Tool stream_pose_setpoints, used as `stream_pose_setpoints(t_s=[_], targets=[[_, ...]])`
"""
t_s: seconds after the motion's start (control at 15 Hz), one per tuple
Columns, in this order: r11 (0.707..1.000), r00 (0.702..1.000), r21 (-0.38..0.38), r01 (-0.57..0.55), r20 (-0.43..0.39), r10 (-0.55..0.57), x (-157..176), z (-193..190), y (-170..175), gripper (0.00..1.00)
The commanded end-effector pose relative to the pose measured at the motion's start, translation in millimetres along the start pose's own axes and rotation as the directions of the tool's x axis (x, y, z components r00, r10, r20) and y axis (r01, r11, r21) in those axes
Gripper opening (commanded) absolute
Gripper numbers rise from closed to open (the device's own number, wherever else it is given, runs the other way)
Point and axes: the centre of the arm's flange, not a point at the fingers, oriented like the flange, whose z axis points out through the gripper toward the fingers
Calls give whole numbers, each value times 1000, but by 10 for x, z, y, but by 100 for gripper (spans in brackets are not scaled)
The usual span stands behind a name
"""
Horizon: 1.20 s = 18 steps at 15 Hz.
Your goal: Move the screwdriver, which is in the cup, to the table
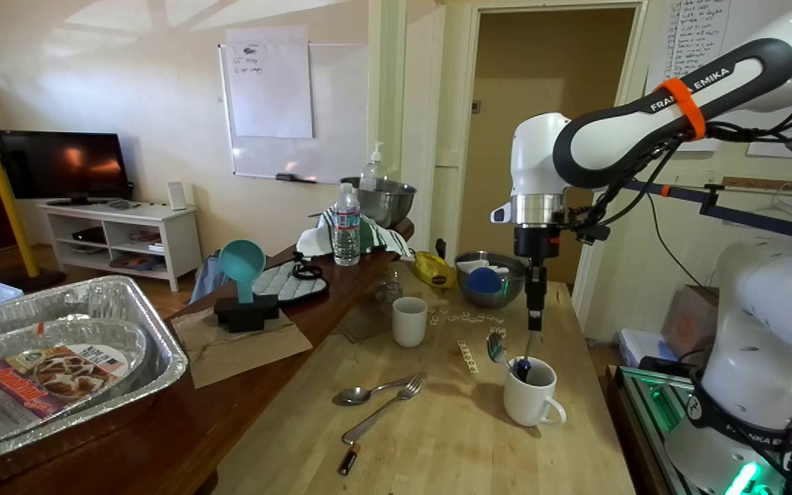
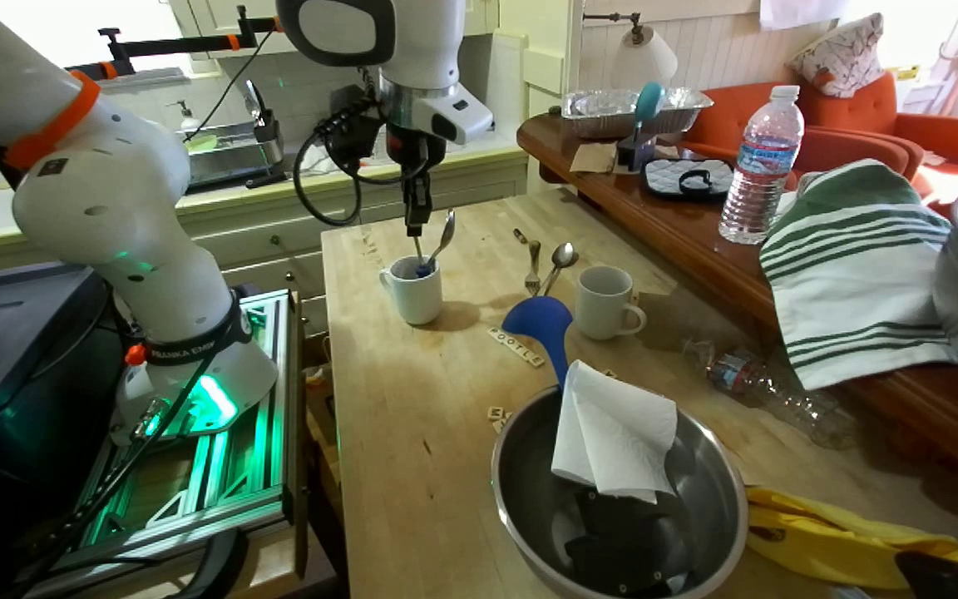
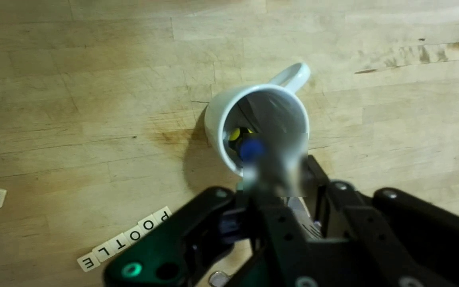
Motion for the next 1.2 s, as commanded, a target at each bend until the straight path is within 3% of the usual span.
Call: stream_pose_setpoints(t_s=[0.0,0.67,0.8,1.0,1.13], targets=[[999,999,28,-18,43,17,-18,-68,-41,22],[1000,999,2,3,53,-4,-48,-55,-52,12],[1000,999,-12,11,51,-11,-48,-60,-56,26],[999,998,-38,21,63,-19,-88,-126,-113,36],[998,996,-62,25,82,-20,-144,-210,-174,33]])
